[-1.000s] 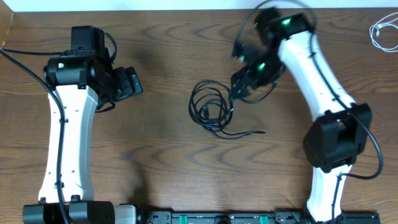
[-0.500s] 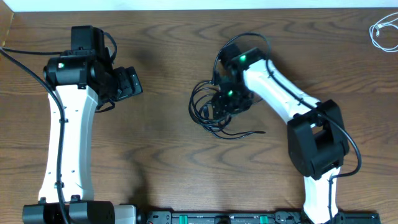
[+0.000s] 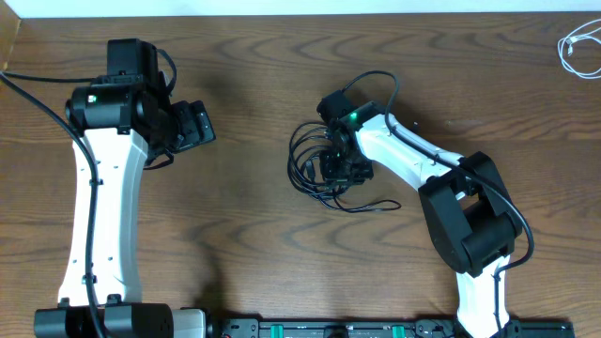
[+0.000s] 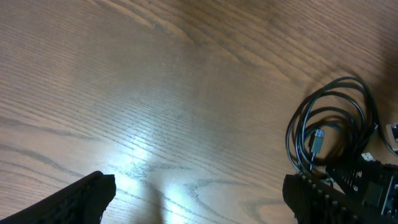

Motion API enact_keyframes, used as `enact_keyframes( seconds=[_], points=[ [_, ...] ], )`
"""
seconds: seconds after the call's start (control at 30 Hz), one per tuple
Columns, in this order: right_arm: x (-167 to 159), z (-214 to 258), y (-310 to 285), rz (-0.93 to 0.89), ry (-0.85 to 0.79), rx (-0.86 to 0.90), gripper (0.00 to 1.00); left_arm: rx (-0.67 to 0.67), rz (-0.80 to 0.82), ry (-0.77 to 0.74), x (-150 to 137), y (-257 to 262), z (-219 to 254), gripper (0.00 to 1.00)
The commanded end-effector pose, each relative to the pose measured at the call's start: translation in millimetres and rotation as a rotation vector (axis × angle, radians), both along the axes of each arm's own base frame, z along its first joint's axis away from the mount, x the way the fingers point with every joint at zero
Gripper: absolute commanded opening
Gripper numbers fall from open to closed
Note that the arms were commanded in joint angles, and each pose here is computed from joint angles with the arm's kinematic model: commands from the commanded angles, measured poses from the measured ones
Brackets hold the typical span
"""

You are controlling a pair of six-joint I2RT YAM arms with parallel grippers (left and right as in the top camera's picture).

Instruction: Untangle cables

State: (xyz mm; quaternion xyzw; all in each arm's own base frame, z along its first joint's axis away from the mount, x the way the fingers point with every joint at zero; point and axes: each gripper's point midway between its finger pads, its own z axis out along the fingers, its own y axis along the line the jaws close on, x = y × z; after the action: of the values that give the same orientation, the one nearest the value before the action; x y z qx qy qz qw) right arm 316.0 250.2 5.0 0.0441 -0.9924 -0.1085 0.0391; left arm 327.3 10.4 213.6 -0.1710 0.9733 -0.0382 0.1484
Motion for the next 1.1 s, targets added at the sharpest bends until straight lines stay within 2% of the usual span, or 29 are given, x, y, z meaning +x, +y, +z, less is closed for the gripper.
enact_keyframes(
  seconds=[0.0,0.07,0.2,0.3,0.77,0.87,1.07],
  points=[
    [-3,-12,-5,-0.026,0.002,-0.04,0.29,0.016,-0.008,0.017,-2,3,-5,0.92],
    [-1,-12,-4,-0.027,-0.007,-0.034,0.25,0.016,-0.008,0.017,-2,3,-5,0.92],
    [2,-7,-3,-0.013,-0.015,-0.029,0.07,0.016,-0.008,0.018,-2,3,-5,0.92],
    [4,2,-4,-0.004,-0.018,-0.025,0.03,0.016,-0.008,0.017,-2,3,-5,0.92],
    [24,92,1,0.093,-0.162,0.047,0.05,0.016,-0.008,0.013,-1,3,-5,0.93],
    [36,121,0,0.095,-0.231,0.081,0.01,0.016,-0.008,0.01,0,3,-4,0.93],
    [72,190,-24,0.034,-0.397,0.143,0.01,0.003,-0.012,0.0,2,1,-4,0.92]
  ],
)
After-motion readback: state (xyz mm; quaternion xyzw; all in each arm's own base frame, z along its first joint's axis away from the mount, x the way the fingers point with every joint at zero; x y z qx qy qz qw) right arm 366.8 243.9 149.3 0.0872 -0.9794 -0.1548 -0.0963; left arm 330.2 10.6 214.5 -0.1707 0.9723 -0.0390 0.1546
